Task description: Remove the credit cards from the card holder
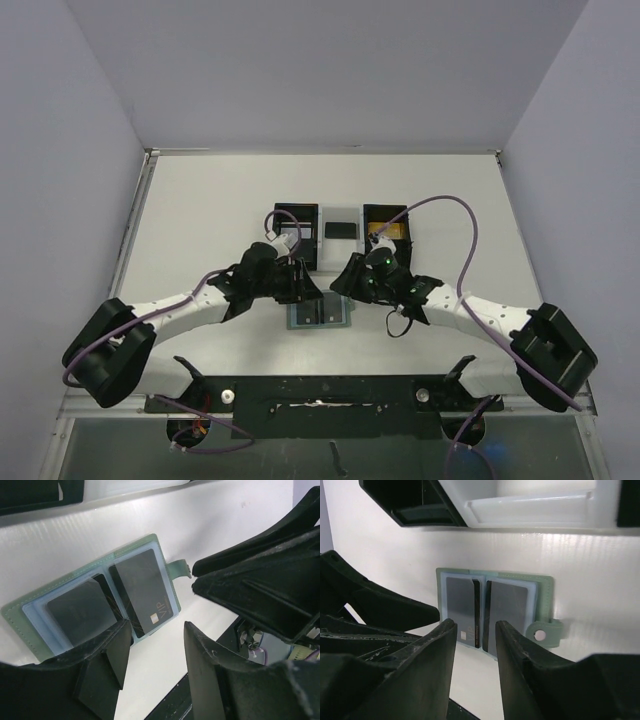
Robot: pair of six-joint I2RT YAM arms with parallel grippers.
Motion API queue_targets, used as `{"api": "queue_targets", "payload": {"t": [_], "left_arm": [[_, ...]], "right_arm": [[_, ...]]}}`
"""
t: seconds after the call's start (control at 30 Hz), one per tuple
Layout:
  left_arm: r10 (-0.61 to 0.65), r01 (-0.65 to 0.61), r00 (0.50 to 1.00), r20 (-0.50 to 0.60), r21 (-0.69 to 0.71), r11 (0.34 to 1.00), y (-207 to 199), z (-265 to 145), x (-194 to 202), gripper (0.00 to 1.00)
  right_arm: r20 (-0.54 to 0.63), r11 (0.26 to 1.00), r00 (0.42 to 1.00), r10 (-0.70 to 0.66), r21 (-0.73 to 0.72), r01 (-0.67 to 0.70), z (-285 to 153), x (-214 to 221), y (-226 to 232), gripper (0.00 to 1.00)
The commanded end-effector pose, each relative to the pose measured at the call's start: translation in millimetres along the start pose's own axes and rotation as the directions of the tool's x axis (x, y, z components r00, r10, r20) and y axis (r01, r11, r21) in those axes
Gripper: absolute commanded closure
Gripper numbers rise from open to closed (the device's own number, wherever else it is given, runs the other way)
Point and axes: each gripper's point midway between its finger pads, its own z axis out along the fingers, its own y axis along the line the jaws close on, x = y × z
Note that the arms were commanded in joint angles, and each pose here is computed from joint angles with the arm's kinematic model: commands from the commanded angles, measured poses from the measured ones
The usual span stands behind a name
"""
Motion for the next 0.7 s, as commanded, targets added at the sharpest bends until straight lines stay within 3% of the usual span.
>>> {"api": "queue_targets", "payload": {"t": [0.0,0.4,0.67], "left_arm": [[-0.027,0.027,0.999,0.029,0.019,0.999,-3,4,-7,0.55],[-0.029,0.03,0.999,-0.017,0.023,0.999,-1,12,-1,0.55],[-0.008,0.011,0.995,-0.095,0.037,0.999,-5,26,4,0.55]], "right_arm": [[-0.04,0.997,0.998,-0.042,-0.06,0.039,7,1,28,0.63],[-0.158,0.99,0.987,0.002,0.143,0.02,27,27,-14,0.63],[-0.17,0.978,0.985,0.033,0.211,0.004,29,36,-35,0.63]]}}
